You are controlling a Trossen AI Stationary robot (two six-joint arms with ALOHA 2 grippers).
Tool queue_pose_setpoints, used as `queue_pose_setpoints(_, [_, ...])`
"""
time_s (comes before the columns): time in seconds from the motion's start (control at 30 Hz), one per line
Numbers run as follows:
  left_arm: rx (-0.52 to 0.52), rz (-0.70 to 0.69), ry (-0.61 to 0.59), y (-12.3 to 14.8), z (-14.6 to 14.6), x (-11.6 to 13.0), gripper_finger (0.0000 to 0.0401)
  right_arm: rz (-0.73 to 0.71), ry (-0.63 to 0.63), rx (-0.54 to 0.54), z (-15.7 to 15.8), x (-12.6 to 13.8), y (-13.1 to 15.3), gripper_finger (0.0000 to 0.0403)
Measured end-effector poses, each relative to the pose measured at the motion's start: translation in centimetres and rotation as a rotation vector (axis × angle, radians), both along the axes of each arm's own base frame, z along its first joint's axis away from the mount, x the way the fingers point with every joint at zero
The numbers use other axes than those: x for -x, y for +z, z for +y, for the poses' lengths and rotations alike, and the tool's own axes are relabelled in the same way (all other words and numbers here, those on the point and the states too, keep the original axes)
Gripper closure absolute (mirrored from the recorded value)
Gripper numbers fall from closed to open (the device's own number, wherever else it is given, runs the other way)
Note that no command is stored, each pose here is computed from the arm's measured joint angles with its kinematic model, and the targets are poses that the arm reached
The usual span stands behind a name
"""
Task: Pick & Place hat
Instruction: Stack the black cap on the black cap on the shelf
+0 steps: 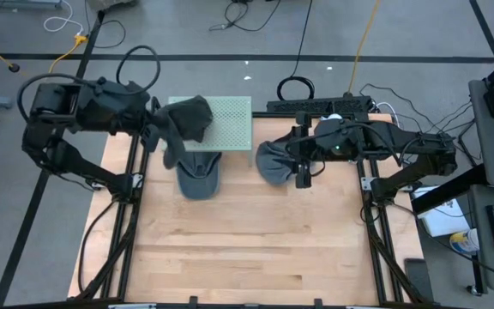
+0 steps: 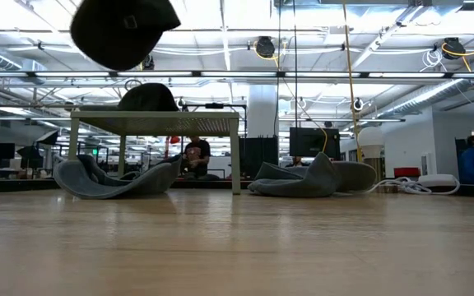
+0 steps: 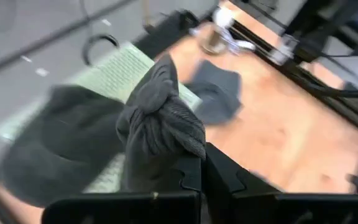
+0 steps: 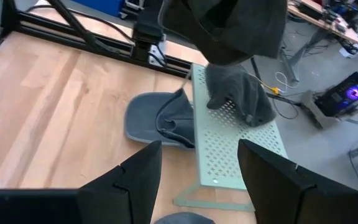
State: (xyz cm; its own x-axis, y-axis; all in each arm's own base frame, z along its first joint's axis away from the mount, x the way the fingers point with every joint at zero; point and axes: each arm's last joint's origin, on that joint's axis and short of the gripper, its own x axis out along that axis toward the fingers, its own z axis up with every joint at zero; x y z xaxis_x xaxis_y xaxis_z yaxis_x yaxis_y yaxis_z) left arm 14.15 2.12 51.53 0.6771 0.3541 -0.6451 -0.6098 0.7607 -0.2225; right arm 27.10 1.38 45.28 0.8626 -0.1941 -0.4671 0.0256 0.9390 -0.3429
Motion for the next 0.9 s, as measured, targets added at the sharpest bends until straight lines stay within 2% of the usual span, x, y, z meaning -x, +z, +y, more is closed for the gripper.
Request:
queue_pose_setpoints(0.33, [-0.209,0.103,0.072,0.1,1.9,0.5,0.0401,0.007,-0.012,0.043,-0.2,0.0,0.0,0.0202])
queue_pose_setpoints(0.67, [-0.3,0.232,0.241,-0.5,4.7,-0.5,0.0401,0.023,-0.01,0.1,-1.0,0.0,0.0,0.0203])
queue_pose_setpoints(0.9, [-0.344,0.37,0.249,-1.3,7.0,-1.8,0.0401,0.024,-0.034,0.1,-1.6,0.0,0.0,0.0204])
